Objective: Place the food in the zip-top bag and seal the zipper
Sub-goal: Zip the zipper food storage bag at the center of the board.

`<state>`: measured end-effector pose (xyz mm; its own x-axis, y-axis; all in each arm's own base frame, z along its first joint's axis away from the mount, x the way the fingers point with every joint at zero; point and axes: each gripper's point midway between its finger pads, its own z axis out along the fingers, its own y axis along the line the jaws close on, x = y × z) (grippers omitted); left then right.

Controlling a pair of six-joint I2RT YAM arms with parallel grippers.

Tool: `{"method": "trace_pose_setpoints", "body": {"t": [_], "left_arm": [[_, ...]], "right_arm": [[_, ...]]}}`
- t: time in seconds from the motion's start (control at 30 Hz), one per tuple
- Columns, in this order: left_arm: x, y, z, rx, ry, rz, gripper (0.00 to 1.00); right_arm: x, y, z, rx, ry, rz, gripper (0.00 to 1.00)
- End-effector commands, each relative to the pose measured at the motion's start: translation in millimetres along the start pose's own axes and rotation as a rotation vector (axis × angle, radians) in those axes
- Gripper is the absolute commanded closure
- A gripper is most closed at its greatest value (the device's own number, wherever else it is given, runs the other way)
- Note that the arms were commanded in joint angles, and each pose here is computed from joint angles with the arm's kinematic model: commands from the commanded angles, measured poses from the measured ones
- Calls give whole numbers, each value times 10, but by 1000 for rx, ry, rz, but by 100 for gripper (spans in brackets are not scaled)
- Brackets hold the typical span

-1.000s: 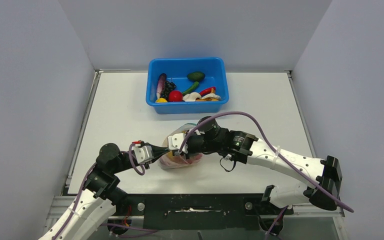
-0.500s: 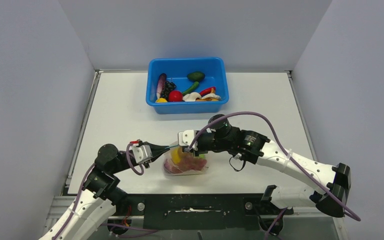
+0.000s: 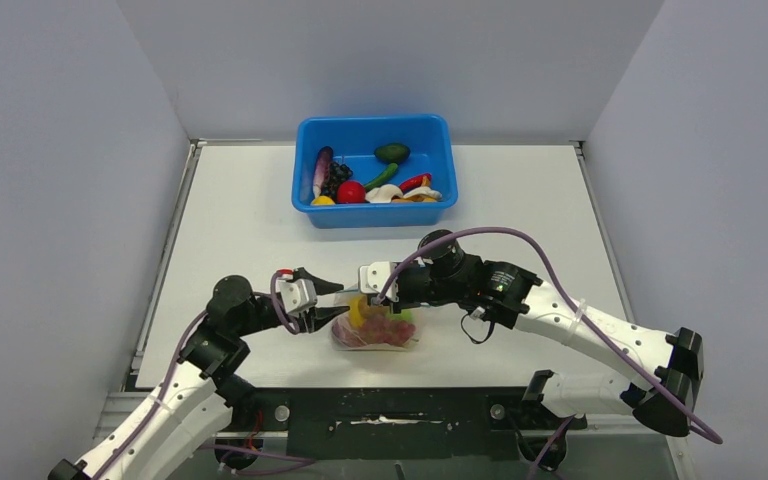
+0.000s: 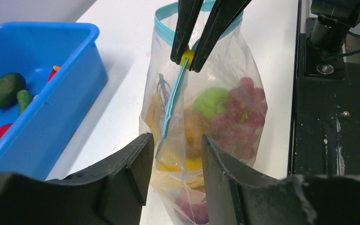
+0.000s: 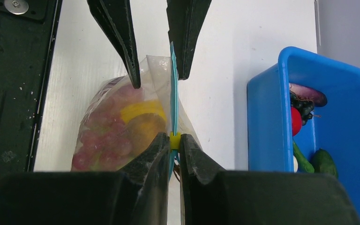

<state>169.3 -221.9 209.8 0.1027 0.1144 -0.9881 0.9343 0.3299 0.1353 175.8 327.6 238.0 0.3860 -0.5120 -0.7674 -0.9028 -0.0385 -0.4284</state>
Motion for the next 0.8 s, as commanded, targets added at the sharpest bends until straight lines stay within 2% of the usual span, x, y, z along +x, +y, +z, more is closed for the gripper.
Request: {"method": "trace_pose_setpoints", "body": {"t": [0.0, 0.23, 0.3, 0.37, 0.47, 0.5, 0.6, 0.77], "left_arm": [[-352, 40, 47, 25, -92, 89, 59], [-506, 45, 84, 42, -142, 109, 59], [-537, 27, 91, 56, -150, 113, 61], [-555, 23, 97, 63, -154, 113, 70], [-566, 1, 92, 75, -156, 121, 96], [-573, 1, 83, 72, -159, 125, 100], [-599, -5, 42, 56, -173, 141, 100], [-692, 134, -83, -61, -169, 188, 100]], "right_arm": [[-204, -101, -30, 36, -63, -43, 100], [-235, -77, 19, 16, -78, -45, 100], [-241, -79, 33, 13, -80, -46, 100], [-244, -82, 42, 13, -80, -45, 100], [-233, -80, 47, 12, -76, -43, 100], [-229, -74, 45, 10, -74, -42, 100], [-192, -70, 19, 15, -57, -29, 100], [-28, -145, -101, 49, 4, 24, 100]]}}
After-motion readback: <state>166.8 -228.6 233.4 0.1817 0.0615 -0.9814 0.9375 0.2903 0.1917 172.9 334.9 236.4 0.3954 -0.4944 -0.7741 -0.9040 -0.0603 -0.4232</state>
